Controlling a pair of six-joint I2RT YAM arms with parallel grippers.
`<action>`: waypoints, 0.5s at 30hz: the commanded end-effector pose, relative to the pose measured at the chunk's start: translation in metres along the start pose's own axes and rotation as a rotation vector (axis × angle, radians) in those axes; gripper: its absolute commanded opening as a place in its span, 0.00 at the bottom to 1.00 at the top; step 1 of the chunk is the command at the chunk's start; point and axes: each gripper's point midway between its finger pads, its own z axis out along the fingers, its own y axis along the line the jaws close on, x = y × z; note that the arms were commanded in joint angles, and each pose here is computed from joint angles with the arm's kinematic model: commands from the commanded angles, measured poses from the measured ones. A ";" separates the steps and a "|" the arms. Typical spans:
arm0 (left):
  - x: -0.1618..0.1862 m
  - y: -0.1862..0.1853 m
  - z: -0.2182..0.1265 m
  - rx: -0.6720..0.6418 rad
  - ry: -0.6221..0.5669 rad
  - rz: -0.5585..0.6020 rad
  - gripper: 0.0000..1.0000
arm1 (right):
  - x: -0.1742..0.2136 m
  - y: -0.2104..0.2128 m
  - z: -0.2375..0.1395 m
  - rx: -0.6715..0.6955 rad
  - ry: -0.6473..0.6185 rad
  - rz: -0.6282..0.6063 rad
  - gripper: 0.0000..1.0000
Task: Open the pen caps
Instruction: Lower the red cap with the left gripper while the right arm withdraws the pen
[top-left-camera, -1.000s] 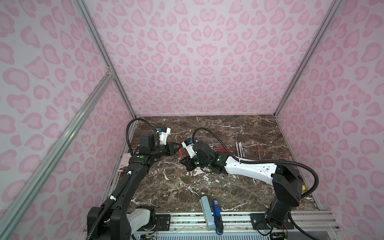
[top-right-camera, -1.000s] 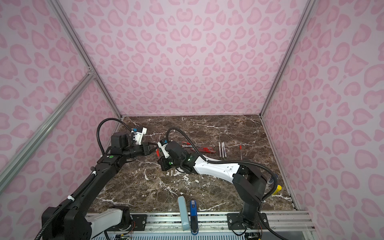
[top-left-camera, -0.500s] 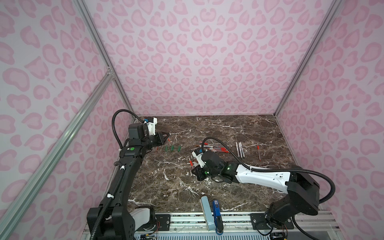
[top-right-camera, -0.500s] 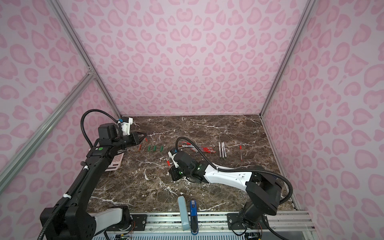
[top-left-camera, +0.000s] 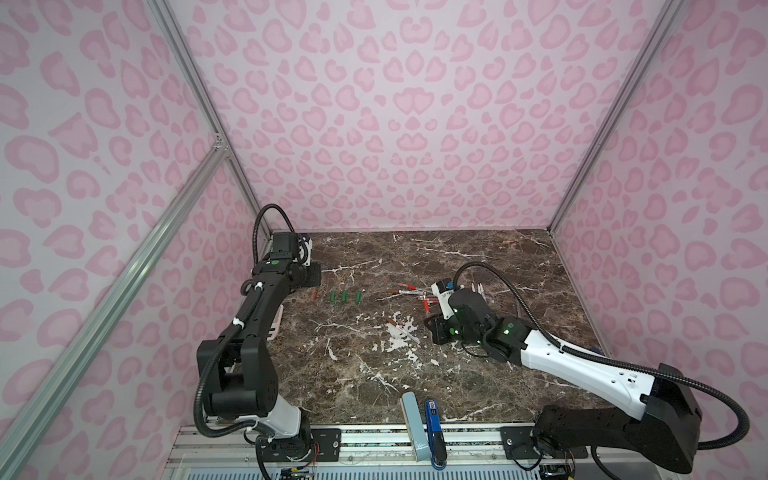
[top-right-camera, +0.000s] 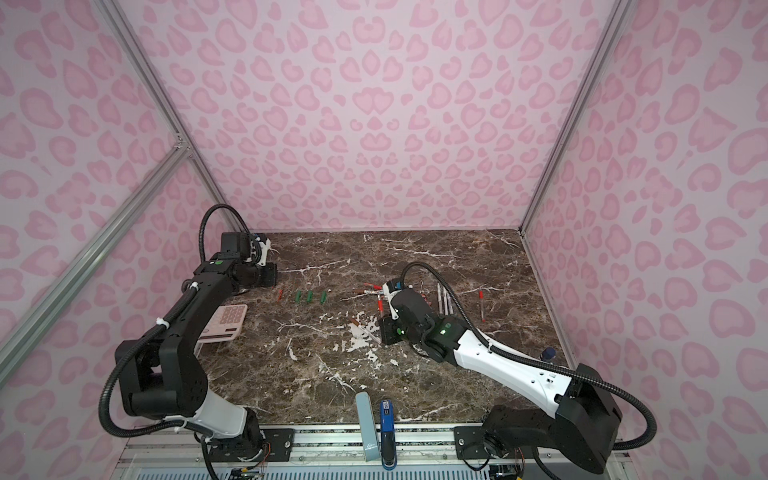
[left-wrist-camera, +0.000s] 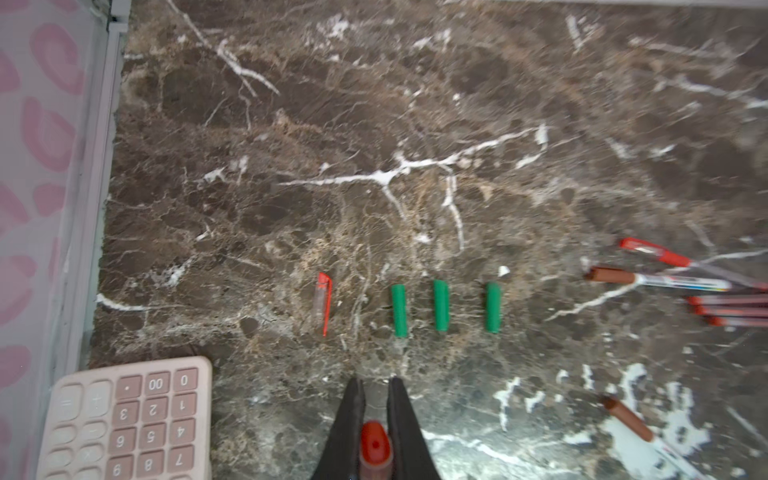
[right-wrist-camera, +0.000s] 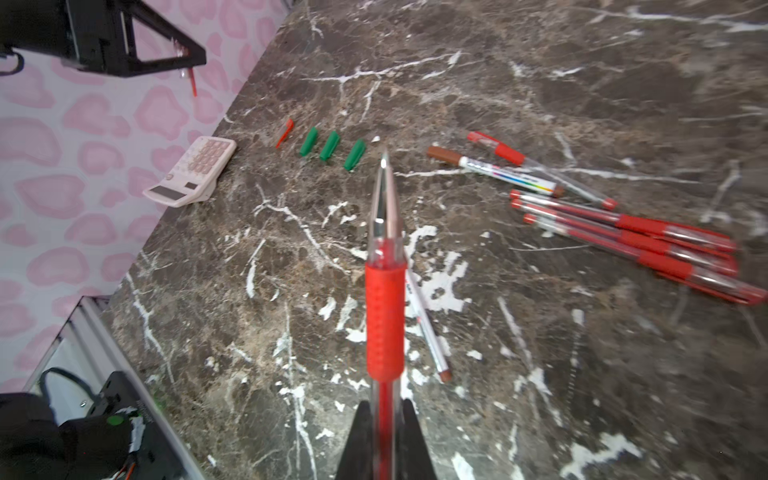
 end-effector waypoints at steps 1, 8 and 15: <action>0.008 0.023 0.013 -0.103 0.075 0.042 0.04 | 0.015 -0.013 -0.003 0.035 0.030 -0.019 0.00; 0.012 0.043 0.051 -0.157 0.205 0.051 0.03 | 0.021 -0.034 -0.014 0.066 0.017 0.014 0.00; 0.025 0.067 0.082 -0.192 0.312 0.026 0.03 | 0.025 -0.056 -0.027 0.092 -0.019 0.052 0.00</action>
